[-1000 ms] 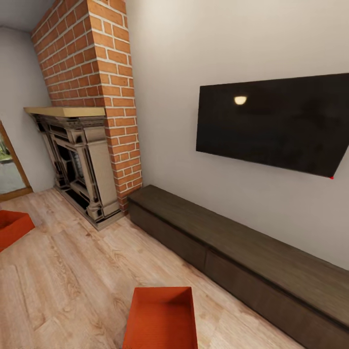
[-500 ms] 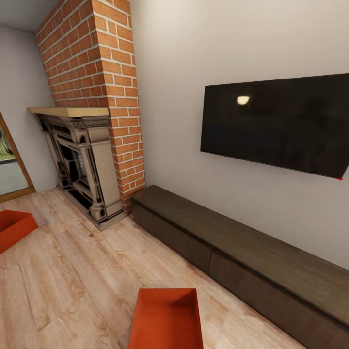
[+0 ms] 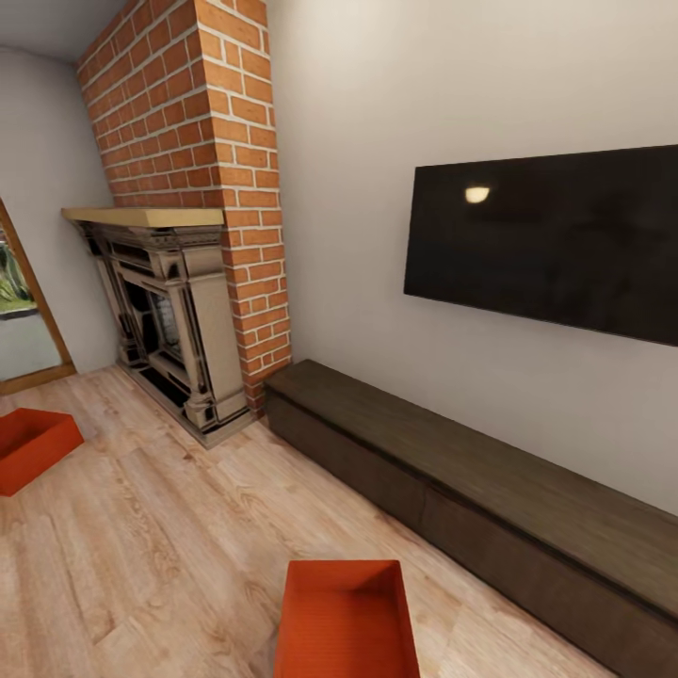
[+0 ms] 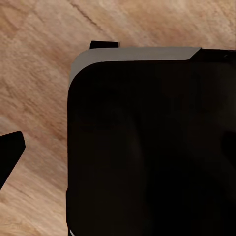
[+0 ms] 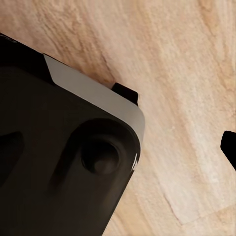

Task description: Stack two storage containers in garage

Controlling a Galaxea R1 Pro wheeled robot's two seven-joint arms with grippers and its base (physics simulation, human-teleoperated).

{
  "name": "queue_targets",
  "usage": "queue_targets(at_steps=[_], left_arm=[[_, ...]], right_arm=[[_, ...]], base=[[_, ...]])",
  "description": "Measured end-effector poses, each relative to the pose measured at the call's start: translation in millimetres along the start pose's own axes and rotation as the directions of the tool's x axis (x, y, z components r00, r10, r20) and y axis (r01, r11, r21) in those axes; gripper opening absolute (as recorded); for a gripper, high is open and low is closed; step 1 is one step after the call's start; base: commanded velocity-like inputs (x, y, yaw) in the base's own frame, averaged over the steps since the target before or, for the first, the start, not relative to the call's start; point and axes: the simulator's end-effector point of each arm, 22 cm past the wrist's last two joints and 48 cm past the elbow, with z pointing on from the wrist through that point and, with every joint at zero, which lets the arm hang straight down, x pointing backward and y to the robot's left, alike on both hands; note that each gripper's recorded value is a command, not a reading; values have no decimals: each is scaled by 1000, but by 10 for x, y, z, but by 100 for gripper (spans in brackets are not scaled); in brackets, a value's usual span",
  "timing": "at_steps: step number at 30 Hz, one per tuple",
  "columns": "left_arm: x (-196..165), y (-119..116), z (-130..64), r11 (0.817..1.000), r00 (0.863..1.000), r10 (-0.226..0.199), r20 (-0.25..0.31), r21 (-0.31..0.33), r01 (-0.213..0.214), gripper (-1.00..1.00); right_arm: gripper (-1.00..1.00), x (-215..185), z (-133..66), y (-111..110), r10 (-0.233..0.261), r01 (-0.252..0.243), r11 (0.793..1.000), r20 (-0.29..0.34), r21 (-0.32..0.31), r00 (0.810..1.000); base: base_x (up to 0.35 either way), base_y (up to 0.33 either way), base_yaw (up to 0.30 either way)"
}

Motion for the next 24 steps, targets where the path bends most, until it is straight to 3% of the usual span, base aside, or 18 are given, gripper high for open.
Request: queue_targets(at_steps=[17, 24], left_arm=[[-3, 3, 0, 1000, 1000, -4, 2, -1, 4, 100], [-4, 1, 0, 1000, 1000, -3, 2, 0, 3, 100]], right_arm=[[100, 0, 0, 0, 0, 0, 1000, 0, 0, 1000], [100, -3, 0, 12, 5, -5, 1000, -1, -1, 1000]], base=[[104, -16, -1], [4, -1, -179]])
